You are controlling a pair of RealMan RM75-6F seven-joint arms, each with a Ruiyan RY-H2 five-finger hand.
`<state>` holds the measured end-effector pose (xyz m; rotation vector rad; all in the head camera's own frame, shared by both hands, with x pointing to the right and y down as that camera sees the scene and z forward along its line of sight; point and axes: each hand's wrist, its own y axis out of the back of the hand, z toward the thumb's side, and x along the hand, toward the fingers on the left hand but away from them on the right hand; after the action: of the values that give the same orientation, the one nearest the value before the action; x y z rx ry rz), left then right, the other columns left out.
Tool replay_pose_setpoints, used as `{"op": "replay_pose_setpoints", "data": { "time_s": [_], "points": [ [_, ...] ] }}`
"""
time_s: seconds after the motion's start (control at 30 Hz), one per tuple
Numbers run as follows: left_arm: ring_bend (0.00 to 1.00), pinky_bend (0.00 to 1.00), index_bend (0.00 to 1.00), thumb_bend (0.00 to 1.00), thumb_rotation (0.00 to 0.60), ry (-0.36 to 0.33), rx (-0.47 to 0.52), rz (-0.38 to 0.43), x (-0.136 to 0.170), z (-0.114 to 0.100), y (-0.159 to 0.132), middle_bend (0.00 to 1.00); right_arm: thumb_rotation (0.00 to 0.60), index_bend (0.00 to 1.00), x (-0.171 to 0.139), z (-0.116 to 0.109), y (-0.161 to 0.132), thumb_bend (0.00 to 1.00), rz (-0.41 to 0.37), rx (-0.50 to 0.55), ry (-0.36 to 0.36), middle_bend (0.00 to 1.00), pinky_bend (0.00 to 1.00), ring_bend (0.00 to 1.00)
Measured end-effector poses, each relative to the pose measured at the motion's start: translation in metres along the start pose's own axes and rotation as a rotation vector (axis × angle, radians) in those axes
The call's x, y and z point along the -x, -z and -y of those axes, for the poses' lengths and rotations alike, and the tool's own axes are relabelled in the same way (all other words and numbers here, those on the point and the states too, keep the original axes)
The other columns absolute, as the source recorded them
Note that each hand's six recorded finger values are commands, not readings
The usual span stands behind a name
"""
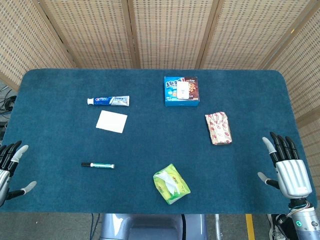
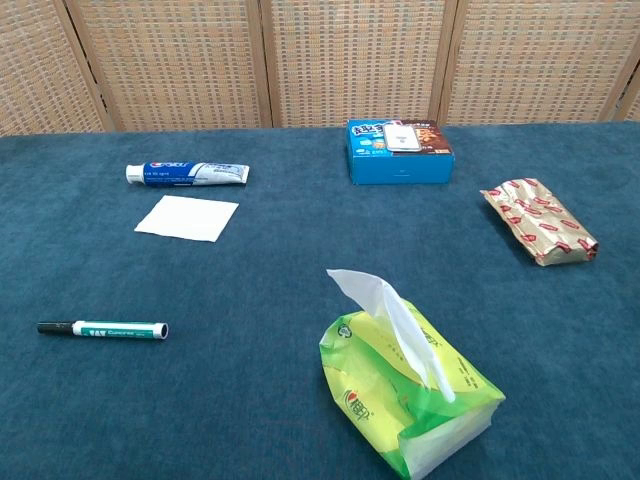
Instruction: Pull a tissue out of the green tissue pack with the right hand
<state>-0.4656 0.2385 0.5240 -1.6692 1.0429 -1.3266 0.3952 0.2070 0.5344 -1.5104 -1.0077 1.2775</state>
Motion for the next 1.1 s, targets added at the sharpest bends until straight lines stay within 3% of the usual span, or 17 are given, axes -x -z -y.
{"op": "replay_pose_setpoints", "data": {
  "time_s": [0.33, 0.53, 0.63, 0.73, 0.9, 0.97, 1.1],
  "points": [
    [0.0, 0.0, 0.0, 0.0, 0.6, 0.007, 0.004, -0.004, 0.0, 0.0, 0.001, 0.0, 0.6, 0.0, 0.0, 0.002, -0.003, 0.0, -0.02, -0.002, -0.012, 0.0, 0.0, 0.0],
    [0.0, 0.0, 0.0, 0.0, 0.6, 0.004, 0.003, -0.013, -0.003, 0.0, 0.002, 0.0, 0.6, 0.0, 0.007, -0.001, -0.018, 0.0, -0.135, -0.021, 0.018, 0.0, 0.0, 0.0],
    [0.0, 0.0, 0.0, 0.0, 0.6, -0.001, 0.006, -0.019, -0.005, -0.001, 0.002, 0.0, 0.6, 0.0, 0.014, -0.005, -0.035, 0.0, -0.266, -0.064, 0.067, 0.0, 0.0, 0.0],
    [0.0, 0.0, 0.0, 0.0, 0.6, -0.009, 0.01, -0.029, -0.007, -0.003, 0.004, 0.0, 0.6, 0.0, 0.019, -0.007, -0.057, 0.01, -0.448, -0.135, 0.124, 0.0, 0.0, 0.0],
    [0.0, 0.0, 0.0, 0.0, 0.6, -0.014, 0.001, -0.047, -0.013, -0.004, 0.007, 0.0, 0.6, 0.0, 0.026, -0.001, -0.106, 0.13, -0.827, -0.269, 0.189, 0.0, 0.02, 0.0],
    [0.0, 0.0, 0.0, 0.0, 0.6, -0.008, 0.001, -0.053, -0.016, -0.003, 0.008, 0.0, 0.6, 0.0, 0.028, 0.005, -0.127, 0.13, -0.973, -0.329, 0.195, 0.01, 0.02, 0.0],
    [0.0, 0.0, 0.0, 0.0, 0.6, 0.007, 0.008, -0.071, -0.021, -0.002, 0.011, 0.0, 0.6, 0.0, 0.031, 0.02, -0.153, 0.13, -1.127, -0.439, 0.149, 0.01, 0.02, 0.0]
  ]
}}
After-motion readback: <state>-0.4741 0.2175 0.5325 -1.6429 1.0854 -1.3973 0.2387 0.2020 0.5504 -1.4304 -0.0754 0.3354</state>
